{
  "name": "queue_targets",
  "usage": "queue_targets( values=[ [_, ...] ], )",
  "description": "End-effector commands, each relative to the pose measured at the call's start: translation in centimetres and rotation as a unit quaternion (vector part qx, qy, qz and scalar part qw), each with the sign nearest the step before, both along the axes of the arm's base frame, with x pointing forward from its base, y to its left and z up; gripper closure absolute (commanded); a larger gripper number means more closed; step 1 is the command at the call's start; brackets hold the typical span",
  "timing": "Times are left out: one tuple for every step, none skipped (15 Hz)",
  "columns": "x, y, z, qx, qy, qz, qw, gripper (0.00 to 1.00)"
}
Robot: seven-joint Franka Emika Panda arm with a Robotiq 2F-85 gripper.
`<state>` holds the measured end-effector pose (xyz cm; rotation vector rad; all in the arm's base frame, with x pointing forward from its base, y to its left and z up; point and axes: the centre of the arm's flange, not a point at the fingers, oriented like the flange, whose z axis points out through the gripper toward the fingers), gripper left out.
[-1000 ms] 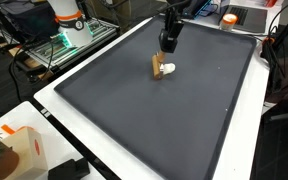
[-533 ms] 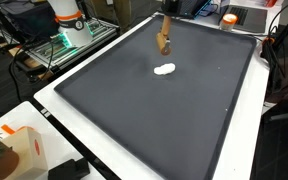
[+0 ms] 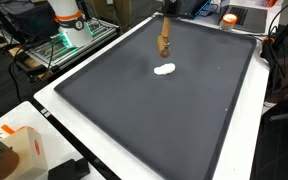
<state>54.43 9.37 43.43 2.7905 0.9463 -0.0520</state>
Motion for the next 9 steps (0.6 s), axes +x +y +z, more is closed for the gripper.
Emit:
queue_targets(
  values=[
    [0.8, 0.0, -0.3, 0.012, -0.010, 0.010, 0.9998, 0.78],
    [1.2, 0.0, -0.8, 0.013, -0.013, 0.014, 0.9997, 0.78],
    [1.5, -0.1, -1.2, 0.025, -0.021, 0.019, 0.9993, 0.78],
    [1.8, -0.2, -1.8, 0.037, -0.019, 0.016, 0.9990, 0.78],
    [1.7, -0.5, -2.1, 0.053, -0.019, 0.012, 0.9984, 0.78],
    [1.5, -1.3, -2.3, 0.074, -0.022, 0.002, 0.9970, 0.78],
    [1.3, -1.9, -2.5, 0.089, -0.019, -0.007, 0.9958, 0.78],
    [0.9, -2.6, -2.7, 0.097, -0.018, -0.015, 0.9950, 0.78],
    [0.3, -3.5, -2.8, 0.102, -0.021, -0.025, 0.9942, 0.78]
  ],
)
